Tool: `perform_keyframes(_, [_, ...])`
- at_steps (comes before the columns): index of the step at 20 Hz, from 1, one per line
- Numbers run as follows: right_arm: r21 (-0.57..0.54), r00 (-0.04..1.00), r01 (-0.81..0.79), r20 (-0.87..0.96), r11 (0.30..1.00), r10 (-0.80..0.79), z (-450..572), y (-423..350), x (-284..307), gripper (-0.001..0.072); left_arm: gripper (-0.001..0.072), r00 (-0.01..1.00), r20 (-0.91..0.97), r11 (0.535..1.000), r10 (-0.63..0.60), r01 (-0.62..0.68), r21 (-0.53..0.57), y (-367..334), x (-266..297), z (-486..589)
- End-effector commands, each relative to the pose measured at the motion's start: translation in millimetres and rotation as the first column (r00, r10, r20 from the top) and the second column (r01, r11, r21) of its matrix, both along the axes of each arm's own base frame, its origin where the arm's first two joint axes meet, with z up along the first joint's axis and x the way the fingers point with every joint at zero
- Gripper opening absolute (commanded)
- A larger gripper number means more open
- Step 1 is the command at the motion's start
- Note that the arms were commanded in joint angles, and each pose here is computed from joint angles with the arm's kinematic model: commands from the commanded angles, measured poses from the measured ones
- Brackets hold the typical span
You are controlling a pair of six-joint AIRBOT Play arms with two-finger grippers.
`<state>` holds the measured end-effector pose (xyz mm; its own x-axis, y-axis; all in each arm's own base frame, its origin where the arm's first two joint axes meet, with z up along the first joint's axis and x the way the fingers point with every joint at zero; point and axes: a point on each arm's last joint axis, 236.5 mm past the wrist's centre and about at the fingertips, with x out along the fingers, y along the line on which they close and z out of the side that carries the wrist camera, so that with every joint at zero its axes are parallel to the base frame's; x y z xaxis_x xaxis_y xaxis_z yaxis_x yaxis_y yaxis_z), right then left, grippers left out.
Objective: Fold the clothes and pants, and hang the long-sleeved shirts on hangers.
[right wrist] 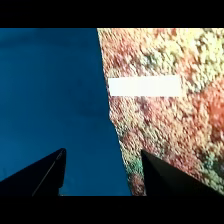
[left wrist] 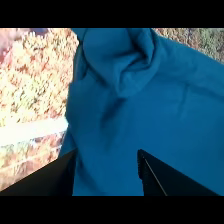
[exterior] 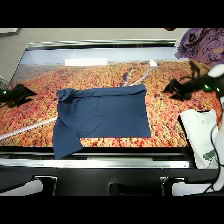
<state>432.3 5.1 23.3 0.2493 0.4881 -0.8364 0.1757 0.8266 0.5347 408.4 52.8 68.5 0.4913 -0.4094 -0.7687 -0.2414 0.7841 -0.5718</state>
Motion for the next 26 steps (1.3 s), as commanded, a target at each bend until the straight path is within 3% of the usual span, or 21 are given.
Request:
perform_keyframes(1, [0.065, 0.996, 0.036, -0.086, 0.997, -0.03, -37, -2, -68, 0.0539, 0.0436, 0.999, -0.029, 0.999, 0.022, -0.024, -0.049, -6, -39, -13])
perform_keyframes(6, [0.145, 0.97, 0.019, -0.243, 0.989, 0.017, -95, 28, -135, 0.054, 0.0436, 0.995, -0.1, 0.996, 0.018, -0.026, -0.086, -15, -55, -41])
perform_keyframes(15, [0.315, 0.965, 0.071, -0.263, 0.947, 0.015, -113, 58, -132, 0.054, 0.0436, 0.995, -0.094, 0.996, 0.03, -0.037, -0.081, -13, -52, -42])
perform_keyframes(23, [0.286, 0.936, -0.051, -0.321, 0.957, 0.146, -136, 93, -151, 0.053, 0.0437, 0.988, -0.106, 0.989, 0.11, -0.119, -0.086, -5, -45, -45])
perform_keyframes(24, [0.278, 0.933, -0.064, -0.325, 0.959, 0.156, -138, 98, -152, 0.05, 0.0437, 0.988, -0.11, 0.99, 0.11, -0.118, -0.077, -3, -46, -46])
perform_keyframes(26, [0.277, 0.93, -0.073, -0.328, 0.958, 0.166, -138, 102, -153, 0.0308, 0.0443, 0.986, -0.132, 0.994, 0.106, -0.11, -0.028, 6, -52, -54])
